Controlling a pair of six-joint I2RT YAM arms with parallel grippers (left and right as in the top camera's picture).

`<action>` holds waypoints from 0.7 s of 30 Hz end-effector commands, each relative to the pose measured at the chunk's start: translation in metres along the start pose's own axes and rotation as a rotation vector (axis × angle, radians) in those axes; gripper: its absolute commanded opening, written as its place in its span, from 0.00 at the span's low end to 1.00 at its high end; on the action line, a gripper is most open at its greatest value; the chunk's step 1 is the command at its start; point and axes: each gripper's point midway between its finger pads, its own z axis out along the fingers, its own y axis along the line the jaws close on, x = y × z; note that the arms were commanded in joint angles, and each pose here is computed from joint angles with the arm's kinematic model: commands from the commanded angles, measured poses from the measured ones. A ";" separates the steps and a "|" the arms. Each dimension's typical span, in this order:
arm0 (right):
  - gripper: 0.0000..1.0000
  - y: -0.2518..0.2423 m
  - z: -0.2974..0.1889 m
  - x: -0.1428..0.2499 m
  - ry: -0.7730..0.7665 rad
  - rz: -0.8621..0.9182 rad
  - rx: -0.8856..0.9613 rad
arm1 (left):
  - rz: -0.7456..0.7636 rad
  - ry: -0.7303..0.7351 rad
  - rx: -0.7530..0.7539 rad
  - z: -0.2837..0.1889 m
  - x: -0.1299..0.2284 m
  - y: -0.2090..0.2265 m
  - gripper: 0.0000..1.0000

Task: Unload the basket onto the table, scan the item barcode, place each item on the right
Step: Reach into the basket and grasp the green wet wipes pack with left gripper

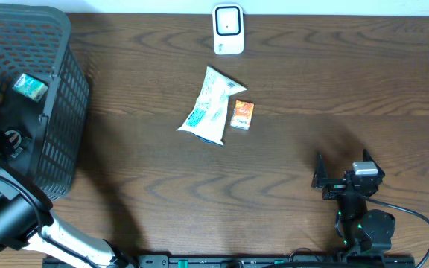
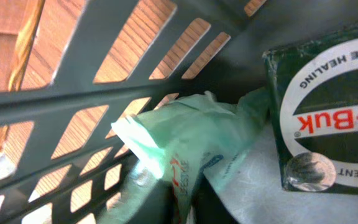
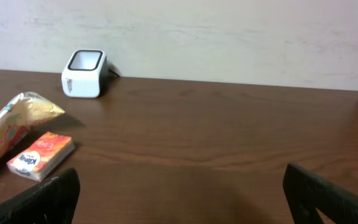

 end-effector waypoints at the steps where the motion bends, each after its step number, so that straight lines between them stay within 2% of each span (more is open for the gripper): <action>1: 0.99 0.000 0.000 0.000 0.000 0.010 0.003 | -0.018 0.012 0.006 0.000 0.004 0.000 0.07; 5: 0.99 0.000 0.000 0.000 0.000 0.010 0.003 | -0.138 -0.041 0.000 -0.022 -0.002 0.009 0.07; 9: 0.99 0.000 0.000 0.000 0.000 0.010 0.003 | -0.329 -0.210 0.005 -0.085 -0.018 0.028 0.07; 12: 0.99 0.000 0.000 0.000 0.000 0.010 0.003 | -0.461 -0.402 0.032 -0.151 -0.030 0.044 0.07; 14: 0.99 0.000 0.000 0.000 0.000 0.010 0.003 | -0.482 -0.535 0.092 -0.194 -0.038 0.045 0.07; 15: 0.99 0.000 0.000 0.000 0.000 0.010 0.003 | -0.487 -0.745 0.210 -0.264 -0.043 0.043 0.07; 18: 0.99 0.000 0.000 0.000 0.000 0.010 0.003 | -0.494 -0.828 0.232 -0.293 -0.039 0.048 0.08; 19: 0.99 0.000 0.000 0.000 0.000 0.010 0.003 | -0.479 -0.828 0.224 -0.294 -0.037 0.049 0.16; 21: 0.99 0.000 0.000 0.000 0.000 0.010 0.003 | -0.369 -0.786 0.180 -0.283 -0.032 0.045 0.49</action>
